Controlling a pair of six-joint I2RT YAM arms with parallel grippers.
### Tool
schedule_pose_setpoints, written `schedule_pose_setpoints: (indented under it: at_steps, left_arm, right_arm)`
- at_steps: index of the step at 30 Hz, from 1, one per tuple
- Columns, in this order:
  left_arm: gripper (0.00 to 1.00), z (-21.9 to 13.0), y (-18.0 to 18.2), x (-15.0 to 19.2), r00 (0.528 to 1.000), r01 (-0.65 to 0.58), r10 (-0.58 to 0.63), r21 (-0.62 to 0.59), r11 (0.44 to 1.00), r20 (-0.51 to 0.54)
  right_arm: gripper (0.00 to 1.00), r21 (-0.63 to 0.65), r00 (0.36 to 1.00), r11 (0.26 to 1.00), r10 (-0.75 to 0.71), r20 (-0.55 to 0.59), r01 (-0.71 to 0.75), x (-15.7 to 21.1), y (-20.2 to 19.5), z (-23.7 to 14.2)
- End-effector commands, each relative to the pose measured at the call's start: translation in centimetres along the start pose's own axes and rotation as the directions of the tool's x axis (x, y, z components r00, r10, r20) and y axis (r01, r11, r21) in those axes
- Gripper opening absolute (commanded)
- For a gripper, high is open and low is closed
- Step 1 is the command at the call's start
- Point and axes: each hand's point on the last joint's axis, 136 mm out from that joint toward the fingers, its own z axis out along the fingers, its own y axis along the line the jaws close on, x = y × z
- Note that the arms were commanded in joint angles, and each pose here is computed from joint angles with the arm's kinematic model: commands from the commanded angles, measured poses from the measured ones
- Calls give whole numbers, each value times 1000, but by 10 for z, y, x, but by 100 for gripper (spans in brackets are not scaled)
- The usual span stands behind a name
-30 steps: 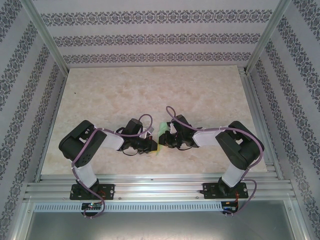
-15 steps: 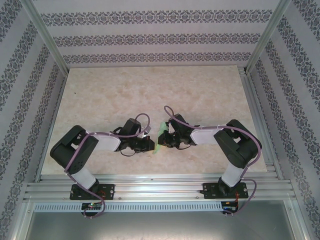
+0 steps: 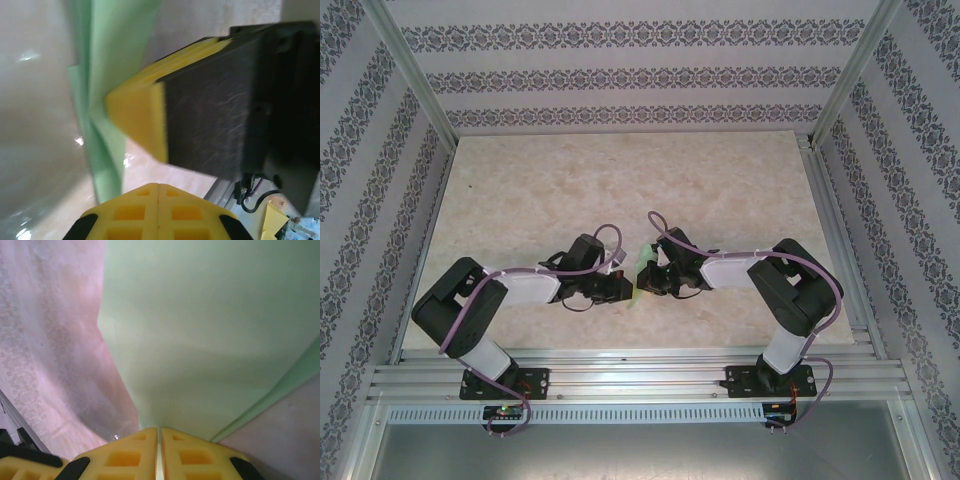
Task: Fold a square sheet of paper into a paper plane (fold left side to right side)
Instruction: Fold the wing for the fifth time at the center of the table.
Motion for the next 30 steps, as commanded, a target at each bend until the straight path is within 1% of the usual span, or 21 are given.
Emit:
schedule_pose_setpoints:
  at_steps: [1, 5, 10, 14, 17, 25, 30]
  left_arm:
    - [0, 9, -12, -3, 1000, -22, 23, 33, 999, -13]
    - [0, 17, -5, -1, 999, -19, 19, 10, 1000, -28]
    - [0, 22, 15, 5, 999, -1, -1, -50, 999, -36]
    - [0, 21, 34, 11, 999, 10, -15, -129, 992, -35]
    - [0, 21, 43, 18, 999, 16, -23, -148, 989, -45]
    - [0, 24, 71, 43, 994, 53, -69, -189, 981, -83]
    - [0, 24, 82, 58, 990, 62, -88, -225, 972, -106]
  right_arm:
    - [12, 171, 997, 984, 64, -32, -57, 16, -45, 6]
    - [13, 173, 997, 983, 66, -33, -59, 17, -45, 6]
    - [13, 170, 997, 984, 64, -33, -57, 16, -45, 6]
    - [13, 175, 997, 983, 67, -35, -60, 16, -47, 5]
    - [13, 176, 997, 983, 66, -35, -59, 16, -47, 5]
    - [13, 171, 999, 985, 38, -3, -37, -3, -44, -4]
    - [13, 140, 999, 990, 27, 40, -33, -22, -38, -8]
